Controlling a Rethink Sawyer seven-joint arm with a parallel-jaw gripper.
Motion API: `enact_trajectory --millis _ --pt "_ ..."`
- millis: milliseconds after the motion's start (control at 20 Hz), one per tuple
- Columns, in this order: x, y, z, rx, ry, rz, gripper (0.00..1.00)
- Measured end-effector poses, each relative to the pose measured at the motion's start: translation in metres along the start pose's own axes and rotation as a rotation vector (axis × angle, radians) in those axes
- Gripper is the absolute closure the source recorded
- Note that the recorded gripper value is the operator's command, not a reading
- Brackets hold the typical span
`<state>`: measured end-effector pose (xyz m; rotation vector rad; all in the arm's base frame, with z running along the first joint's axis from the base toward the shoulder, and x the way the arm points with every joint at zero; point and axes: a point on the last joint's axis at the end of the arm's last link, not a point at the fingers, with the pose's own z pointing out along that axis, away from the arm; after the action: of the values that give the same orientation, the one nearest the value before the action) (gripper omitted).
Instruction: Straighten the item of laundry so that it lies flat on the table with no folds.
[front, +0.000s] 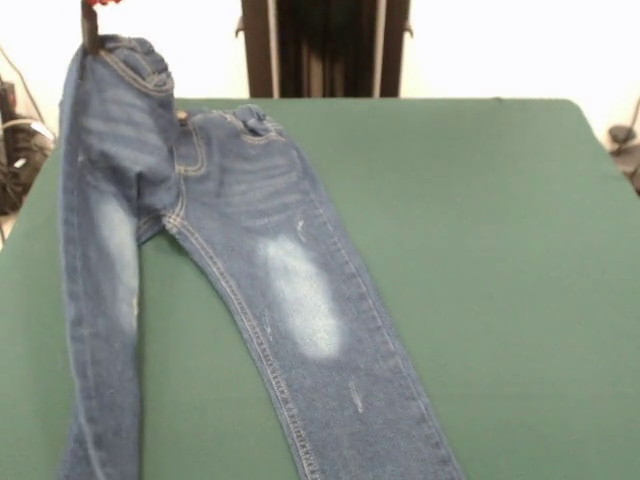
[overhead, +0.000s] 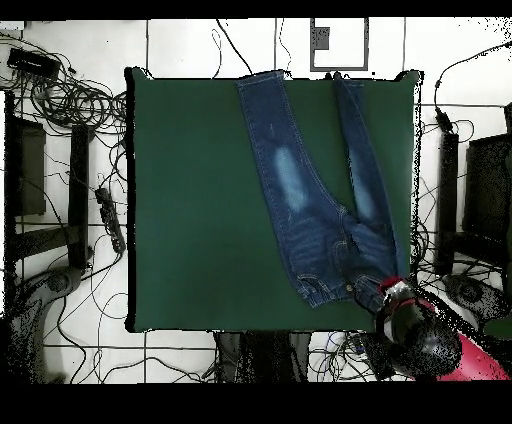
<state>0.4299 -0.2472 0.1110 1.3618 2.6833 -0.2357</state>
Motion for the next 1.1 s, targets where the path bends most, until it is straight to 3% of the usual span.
enact_trajectory --millis 50,100,750,1100 --pt "0.002 0.0 -0.001 -0.002 0.003 -0.002 1.0" --pt "0.013 0.001 -0.003 -0.014 0.018 -0.019 0.0" --pt "0.032 0.002 -0.003 -0.027 0.033 -0.08 0.0" --pt "0.04 0.027 -0.01 -0.044 0.009 -0.144 0.0"
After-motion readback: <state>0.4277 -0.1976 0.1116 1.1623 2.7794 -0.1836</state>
